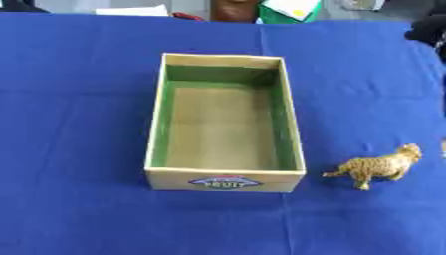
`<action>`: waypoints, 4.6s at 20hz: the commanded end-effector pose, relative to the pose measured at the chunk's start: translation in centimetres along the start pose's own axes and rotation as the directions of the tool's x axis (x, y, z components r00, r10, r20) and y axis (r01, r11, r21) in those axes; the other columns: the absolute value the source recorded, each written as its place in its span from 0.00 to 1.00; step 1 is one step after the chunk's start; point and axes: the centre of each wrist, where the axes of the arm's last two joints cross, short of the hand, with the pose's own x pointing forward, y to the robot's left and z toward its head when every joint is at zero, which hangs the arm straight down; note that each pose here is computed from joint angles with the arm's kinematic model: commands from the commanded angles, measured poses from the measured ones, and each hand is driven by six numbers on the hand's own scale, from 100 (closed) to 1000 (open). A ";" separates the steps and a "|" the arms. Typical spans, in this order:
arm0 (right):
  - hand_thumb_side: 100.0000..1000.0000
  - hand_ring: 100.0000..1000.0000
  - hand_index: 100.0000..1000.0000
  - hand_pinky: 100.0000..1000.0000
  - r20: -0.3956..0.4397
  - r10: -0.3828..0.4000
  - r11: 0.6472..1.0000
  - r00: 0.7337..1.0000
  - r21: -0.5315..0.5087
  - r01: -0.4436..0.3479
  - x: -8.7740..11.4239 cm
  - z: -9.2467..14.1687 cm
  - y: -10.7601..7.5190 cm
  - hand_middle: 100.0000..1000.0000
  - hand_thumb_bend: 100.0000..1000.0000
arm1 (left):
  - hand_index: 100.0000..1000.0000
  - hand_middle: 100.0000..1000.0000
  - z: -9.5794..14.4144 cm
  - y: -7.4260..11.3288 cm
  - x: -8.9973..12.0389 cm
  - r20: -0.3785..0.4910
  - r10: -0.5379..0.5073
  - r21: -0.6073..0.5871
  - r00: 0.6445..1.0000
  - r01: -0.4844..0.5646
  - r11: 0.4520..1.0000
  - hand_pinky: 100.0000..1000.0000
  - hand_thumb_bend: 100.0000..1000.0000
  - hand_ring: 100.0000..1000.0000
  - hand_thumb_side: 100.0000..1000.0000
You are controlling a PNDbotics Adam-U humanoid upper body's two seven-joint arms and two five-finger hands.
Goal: Pick up objects on the table and place them in the box.
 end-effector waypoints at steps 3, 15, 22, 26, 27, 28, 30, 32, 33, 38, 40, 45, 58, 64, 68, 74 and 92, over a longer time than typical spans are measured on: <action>1.00 0.73 0.83 0.82 0.084 0.112 0.985 0.990 0.124 -0.122 0.8 -0.5 -0.9 0.70 0.00 | 0.65 0.48 -0.7 0.7 0.4 0.042 -0.030 -0.016 0.999 0.030 0.999 0.44 0.00 0.50 0.40; 1.00 0.87 0.90 0.88 0.304 0.437 0.719 0.847 0.448 -0.532 2.1 -2.2 -4.6 0.88 0.13 | 0.64 0.48 -0.7 0.9 0.3 0.044 -0.043 -0.022 0.998 0.044 0.999 0.43 0.00 0.50 0.41; 0.98 0.89 0.91 0.90 0.413 0.523 0.534 0.746 0.523 -0.664 2.6 -2.8 -5.8 0.89 0.22 | 0.64 0.48 -0.7 1.0 0.2 0.041 -0.049 -0.020 0.998 0.050 0.999 0.43 0.00 0.50 0.41; 0.85 0.91 0.90 0.91 0.450 0.538 0.440 0.713 0.571 -0.693 2.3 -2.3 -5.7 0.90 0.30 | 0.64 0.48 -0.6 1.0 0.2 0.041 -0.053 -0.020 0.998 0.054 0.998 0.43 0.00 0.50 0.40; 0.83 0.91 0.90 0.91 0.460 0.541 0.417 0.704 0.581 -0.699 2.2 -2.1 -5.7 0.90 0.29 | 0.64 0.48 -0.7 1.0 0.2 0.041 -0.053 -0.020 0.998 0.054 0.998 0.43 0.00 0.50 0.40; 0.82 0.92 0.90 0.92 0.469 0.545 0.394 0.695 0.589 -0.706 2.1 -2.0 -5.6 0.90 0.30 | 0.64 0.48 -0.7 1.0 0.2 0.041 -0.053 -0.020 0.998 0.054 0.998 0.43 0.00 0.50 0.41; 0.81 0.92 0.90 0.92 0.483 0.553 0.347 0.679 0.607 -0.715 2.0 -1.8 -5.6 0.90 0.31 | 0.64 0.48 -0.7 1.0 0.2 0.041 -0.053 -0.021 0.998 0.054 0.998 0.43 0.00 0.50 0.41; 0.80 0.92 0.90 0.92 0.495 0.564 0.302 0.661 0.621 -0.723 1.8 -1.6 -5.6 0.89 0.30 | 0.64 0.48 -0.7 1.0 0.2 0.041 -0.053 -0.022 0.998 0.054 0.998 0.43 0.00 0.50 0.41; 0.80 0.93 0.90 0.93 0.501 0.569 0.278 0.652 0.629 -0.726 1.7 -1.4 -5.5 0.90 0.30 | 0.64 0.48 -0.7 1.0 0.2 0.042 -0.053 -0.023 0.998 0.054 0.998 0.43 0.00 0.50 0.41; 0.71 0.95 0.95 0.96 0.522 0.595 0.160 0.611 0.668 -0.727 1.3 -0.7 -5.3 0.93 0.30 | 0.64 0.48 -0.7 1.0 0.3 0.044 -0.053 -0.024 0.998 0.054 0.998 0.43 0.00 0.50 0.41; 0.70 0.96 0.96 0.96 0.526 0.606 0.115 0.596 0.684 -0.720 1.1 -0.4 -5.0 0.93 0.29 | 0.64 0.48 -0.7 1.0 0.3 0.044 -0.051 -0.025 0.998 0.052 0.998 0.43 0.00 0.50 0.41; 0.63 0.96 1.00 0.97 0.517 0.643 0.027 0.564 0.722 -0.692 0.6 0.5 -4.5 0.95 0.38 | 0.64 0.48 -0.7 0.9 0.3 0.043 -0.049 -0.026 0.998 0.050 0.998 0.43 0.00 0.50 0.41; 0.62 0.91 0.99 0.93 0.543 0.685 -0.047 0.486 0.698 -0.714 0.1 1.9 -3.0 0.87 0.56 | 0.64 0.48 -0.6 0.7 0.3 0.038 -0.039 -0.033 0.999 0.040 0.999 0.43 0.00 0.50 0.40; 0.59 0.90 0.96 0.93 0.558 0.672 -0.054 0.487 0.693 -0.719 -0.1 2.5 -2.2 0.84 0.49 | 0.64 0.48 -0.6 0.6 0.4 0.038 -0.036 -0.043 0.999 0.038 0.998 0.43 0.00 0.50 0.40; 0.56 0.89 0.94 0.93 0.558 0.660 -0.059 0.503 0.706 -0.706 -0.2 2.7 -2.0 0.83 0.38 | 0.64 0.48 -0.6 0.6 0.4 0.038 -0.035 -0.045 0.999 0.037 0.998 0.43 0.00 0.50 0.41; 0.56 0.89 0.92 0.93 0.543 0.649 -0.075 0.532 0.743 -0.665 -0.2 2.9 -1.8 0.81 0.28 | 0.64 0.48 -0.6 0.6 0.4 0.039 -0.034 -0.047 0.999 0.035 0.998 0.43 0.00 0.50 0.40; 0.53 0.91 0.95 0.94 0.489 0.708 -0.178 0.510 0.822 -0.540 -2.1 3.0 -2.4 0.81 0.09 | 0.64 0.48 -0.5 0.5 0.4 0.037 -0.030 -0.054 0.999 0.032 0.998 0.44 0.00 0.50 0.40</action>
